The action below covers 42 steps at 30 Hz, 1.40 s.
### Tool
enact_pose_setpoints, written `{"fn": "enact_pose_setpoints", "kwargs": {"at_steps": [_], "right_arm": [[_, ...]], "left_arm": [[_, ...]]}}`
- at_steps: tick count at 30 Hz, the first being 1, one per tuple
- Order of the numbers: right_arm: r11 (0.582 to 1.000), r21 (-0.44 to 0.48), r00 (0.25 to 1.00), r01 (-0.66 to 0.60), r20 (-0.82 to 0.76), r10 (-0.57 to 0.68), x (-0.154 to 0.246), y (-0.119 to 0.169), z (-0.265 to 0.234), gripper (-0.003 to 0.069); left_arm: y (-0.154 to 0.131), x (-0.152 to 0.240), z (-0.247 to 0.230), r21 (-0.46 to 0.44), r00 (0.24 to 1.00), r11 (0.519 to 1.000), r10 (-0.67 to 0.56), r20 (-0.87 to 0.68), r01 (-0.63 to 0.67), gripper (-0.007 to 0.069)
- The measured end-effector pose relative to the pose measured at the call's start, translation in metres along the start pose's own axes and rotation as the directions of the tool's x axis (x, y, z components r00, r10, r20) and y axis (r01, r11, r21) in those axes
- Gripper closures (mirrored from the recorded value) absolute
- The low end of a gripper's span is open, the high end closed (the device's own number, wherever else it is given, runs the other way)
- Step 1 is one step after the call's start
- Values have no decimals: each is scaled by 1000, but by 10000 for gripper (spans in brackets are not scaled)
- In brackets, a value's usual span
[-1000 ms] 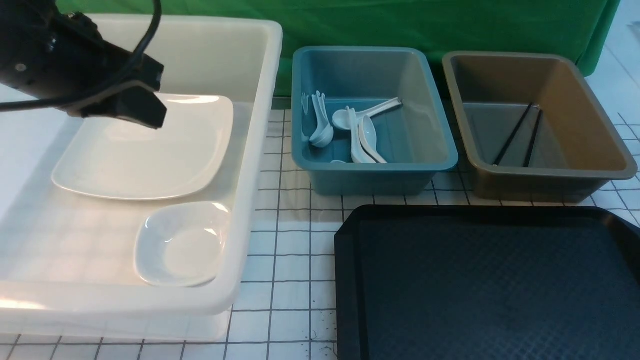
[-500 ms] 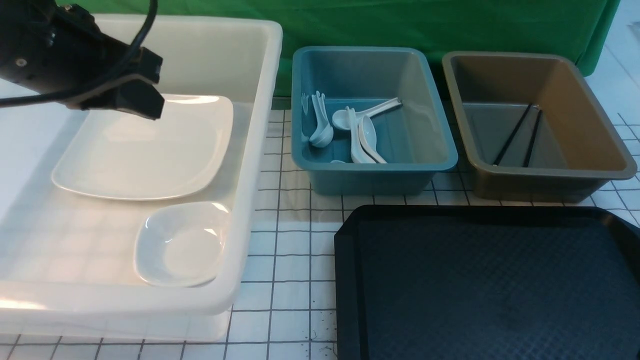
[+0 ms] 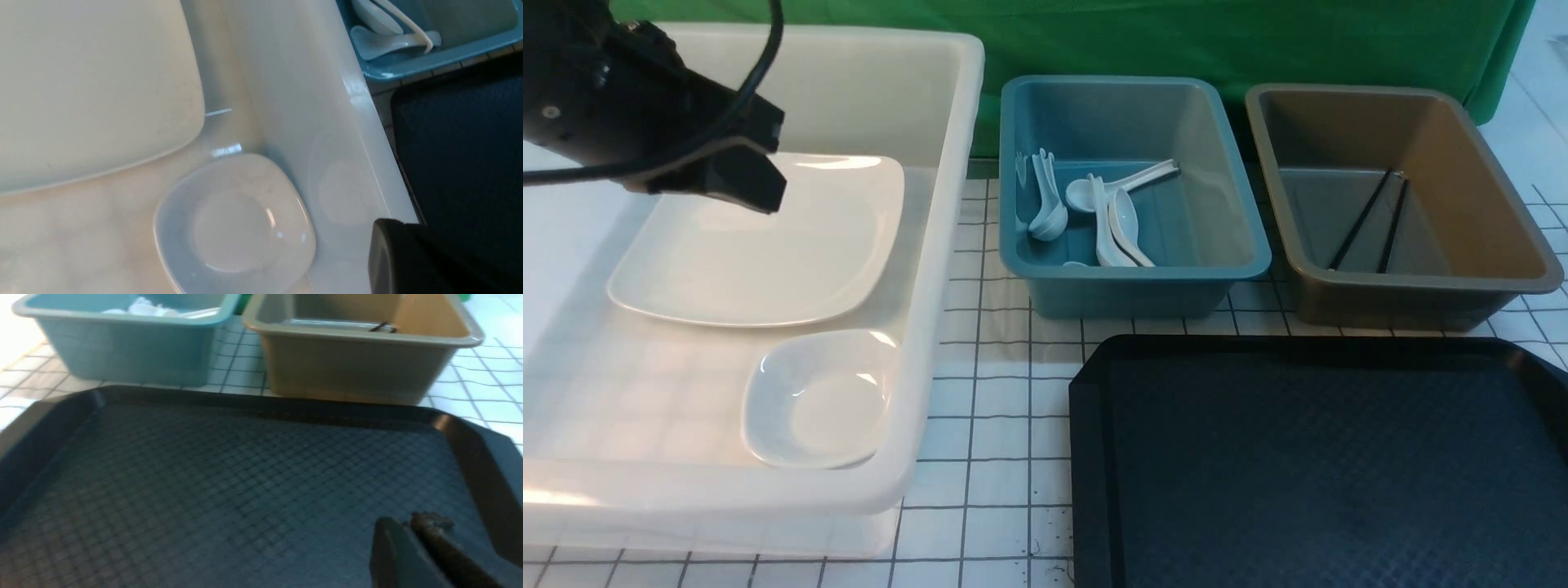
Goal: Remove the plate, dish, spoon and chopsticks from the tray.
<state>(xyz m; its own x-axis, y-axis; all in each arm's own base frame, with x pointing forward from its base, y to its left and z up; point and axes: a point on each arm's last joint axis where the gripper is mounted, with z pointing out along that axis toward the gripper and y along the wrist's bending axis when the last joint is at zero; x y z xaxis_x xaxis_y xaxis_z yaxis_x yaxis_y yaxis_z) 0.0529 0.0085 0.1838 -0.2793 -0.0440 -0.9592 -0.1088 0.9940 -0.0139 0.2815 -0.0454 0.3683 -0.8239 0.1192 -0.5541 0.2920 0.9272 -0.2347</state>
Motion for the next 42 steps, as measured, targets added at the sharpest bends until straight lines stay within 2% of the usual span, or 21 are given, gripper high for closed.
{"fn": "enact_pose_setpoints", "kwargs": {"at_steps": [2, 4, 9, 13, 18, 20, 22, 25, 26, 29, 30, 32, 36, 42], "right_arm": [[1000, 8, 1000, -2, 1, 2, 0, 0, 0, 538], [1000, 8, 1000, -2, 2, 2, 0, 0, 0, 532], [1000, 8, 1000, -2, 2, 2, 0, 0, 0, 524], [1000, 8, 1000, -2, 2, 2, 0, 0, 0, 516], [1000, 8, 1000, -2, 2, 2, 0, 0, 0, 507], [1000, 8, 1000, -2, 2, 2, 0, 0, 0, 501], [1000, 8, 1000, -2, 3, 2, 0, 0, 0, 496], [1000, 8, 1000, -2, 3, 2, 0, 0, 0, 491], [1000, 8, 1000, -2, 3, 2, 0, 0, 0, 490], [1000, 8, 1000, -2, 3, 2, 0, 0, 0, 484], [1000, 8, 1000, -2, 3, 2, 0, 0, 0, 484], [1000, 8, 1000, -2, 2, 2, 0, 0, 0, 481], [1000, 8, 1000, -2, 3, 2, 0, -1, 0, 475], [1000, 8, 1000, -2, 3, 2, 0, -1, 0, 465]], "left_arm": [[-2, 9, -1, 26, 996, 999, 29, -89, -27, 621], [-4, 13, -4, 31, 993, 999, 47, -107, -44, 621], [-9, 31, -14, 33, 992, 998, 57, -110, -54, 621], [-15, 65, -24, 31, 992, 997, 73, -107, -70, 621], [-19, 96, -30, 12, 998, 998, 55, 13, -55, 621], [-25, 114, -39, 11, 986, 999, 43, 159, -45, 621], [-28, 128, -45, 10, 952, 999, 32, 303, -36, 621], [-29, 158, -55, -18, 840, 1000, 6, 543, 4, 621], [-28, 158, -54, -18, 838, 1000, 1, 546, 11, 621], [-27, 185, -63, -43, 699, 998, 2, 715, 40, 621], [-26, 186, -63, -45, 691, 998, 2, 723, 44, 621], [-28, 197, -72, -57, 621, 998, 19, 783, 41, 621], [-30, 207, -79, -65, 575, 997, 37, 817, 28, 621], [-28, 209, -78, -150, 582, 989, 122, 804, 0, 621]]}}
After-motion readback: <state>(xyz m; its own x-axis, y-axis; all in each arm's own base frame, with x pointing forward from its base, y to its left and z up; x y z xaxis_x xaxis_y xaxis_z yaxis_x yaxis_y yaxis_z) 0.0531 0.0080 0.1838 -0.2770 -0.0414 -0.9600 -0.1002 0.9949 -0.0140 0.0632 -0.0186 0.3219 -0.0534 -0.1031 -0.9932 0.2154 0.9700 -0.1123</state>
